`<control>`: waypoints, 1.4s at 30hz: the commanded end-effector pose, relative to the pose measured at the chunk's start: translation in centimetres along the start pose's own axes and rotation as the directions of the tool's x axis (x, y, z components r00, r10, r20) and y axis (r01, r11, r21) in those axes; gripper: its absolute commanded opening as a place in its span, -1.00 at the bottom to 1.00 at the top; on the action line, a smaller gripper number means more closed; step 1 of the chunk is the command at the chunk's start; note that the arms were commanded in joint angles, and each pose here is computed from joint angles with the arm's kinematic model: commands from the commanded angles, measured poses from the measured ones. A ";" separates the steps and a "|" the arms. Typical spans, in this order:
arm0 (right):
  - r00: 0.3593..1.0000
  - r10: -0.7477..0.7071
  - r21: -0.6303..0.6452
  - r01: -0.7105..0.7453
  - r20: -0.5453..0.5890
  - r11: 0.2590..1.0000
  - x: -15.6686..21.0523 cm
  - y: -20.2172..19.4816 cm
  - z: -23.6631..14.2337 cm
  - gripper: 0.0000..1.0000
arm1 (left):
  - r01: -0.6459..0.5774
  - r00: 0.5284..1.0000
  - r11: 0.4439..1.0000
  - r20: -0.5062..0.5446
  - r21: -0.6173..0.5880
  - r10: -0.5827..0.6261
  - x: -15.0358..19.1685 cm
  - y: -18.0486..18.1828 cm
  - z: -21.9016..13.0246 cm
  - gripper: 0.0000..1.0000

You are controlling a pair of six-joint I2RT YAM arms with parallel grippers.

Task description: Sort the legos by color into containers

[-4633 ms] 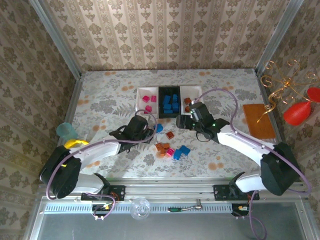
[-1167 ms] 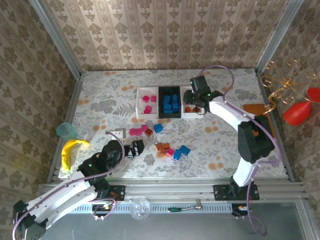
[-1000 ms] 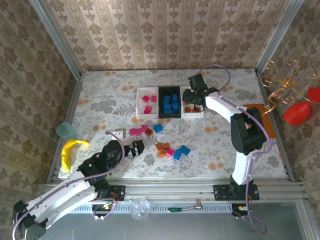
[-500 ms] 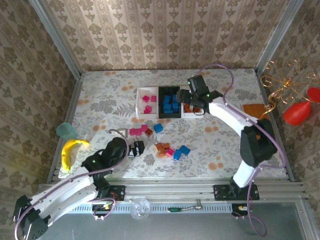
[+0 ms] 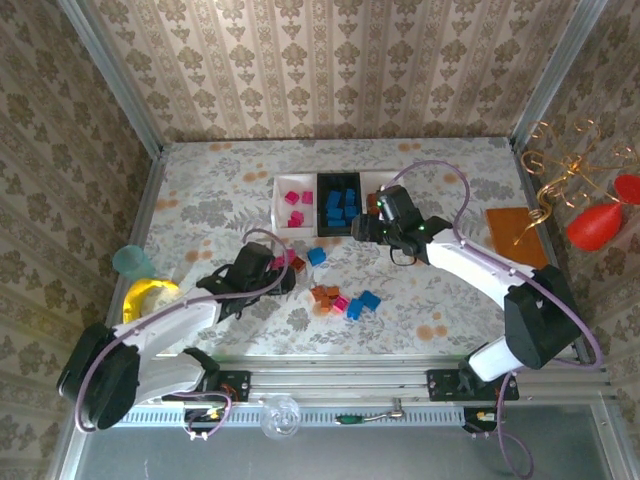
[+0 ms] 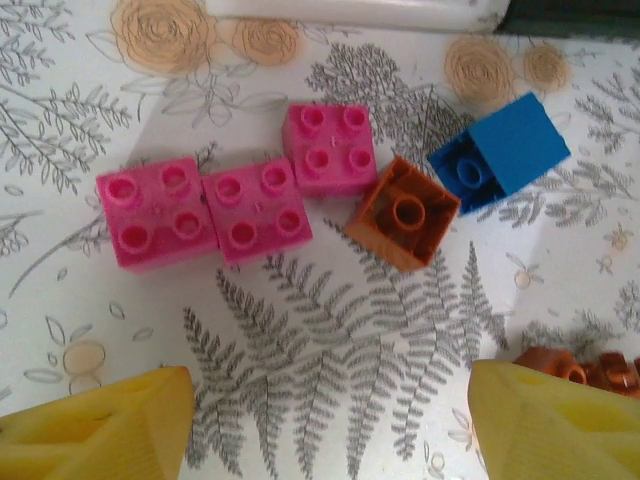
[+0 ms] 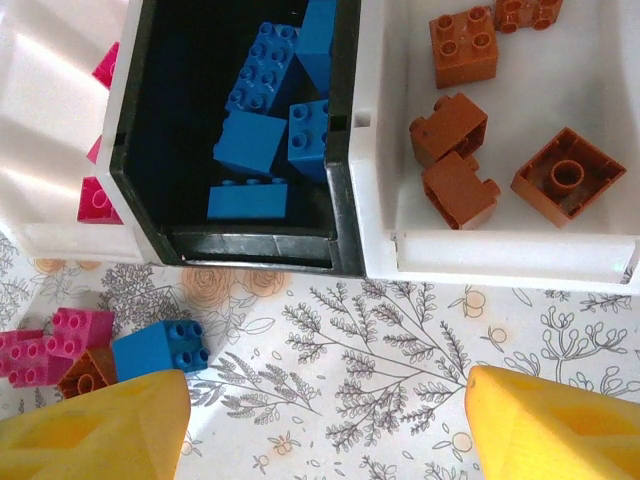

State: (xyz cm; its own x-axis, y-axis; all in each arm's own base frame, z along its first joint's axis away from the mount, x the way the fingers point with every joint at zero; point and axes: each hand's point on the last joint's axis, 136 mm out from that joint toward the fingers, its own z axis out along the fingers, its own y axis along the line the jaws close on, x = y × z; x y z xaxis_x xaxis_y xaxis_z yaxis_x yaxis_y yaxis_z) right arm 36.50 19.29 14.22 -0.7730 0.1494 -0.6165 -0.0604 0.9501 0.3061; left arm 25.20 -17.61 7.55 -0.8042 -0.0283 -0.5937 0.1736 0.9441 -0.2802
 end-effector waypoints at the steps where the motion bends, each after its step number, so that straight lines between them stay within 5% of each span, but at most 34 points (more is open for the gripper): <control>1: 0.998 0.026 -0.008 -0.026 0.055 1.000 -1.0 0.0 -1.1 0.49 | 0.025 0.999 0.999 0.044 -0.047 -0.023 -2.1 1.5 0.3 0.46; 6: 0.998 0.028 -0.011 -0.028 0.059 1.000 -0.8 -0.1 -1.3 0.49 | 0.092 0.993 0.994 0.083 -0.054 -0.087 -3.5 3.2 0.9 0.44; 12: 0.998 0.026 -0.015 -0.025 0.063 1.000 -0.9 0.0 -1.4 0.49 | 0.137 0.990 0.985 0.056 -0.104 -0.132 -4.2 5.2 2.5 0.07; 21: 0.997 0.020 -0.022 -0.019 0.079 1.000 -1.3 0.0 -2.2 0.50 | 0.202 0.979 0.961 0.013 -0.189 -0.204 -1.6 8.4 3.6 -0.13; 42: 0.997 0.022 -0.024 -0.021 0.069 1.000 -0.6 -0.3 -1.8 0.50 | 0.113 0.985 0.985 -0.117 -0.132 -0.129 6.6 4.4 0.3 -0.16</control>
State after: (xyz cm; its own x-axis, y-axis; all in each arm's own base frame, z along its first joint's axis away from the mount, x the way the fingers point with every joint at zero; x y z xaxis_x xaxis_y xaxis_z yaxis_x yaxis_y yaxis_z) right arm 35.74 18.77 15.15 -0.7482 0.1753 -0.6399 -0.0633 0.9412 0.3318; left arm 24.13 -15.41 3.80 -0.8316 -0.1275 -0.5406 0.0496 0.9523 -0.3010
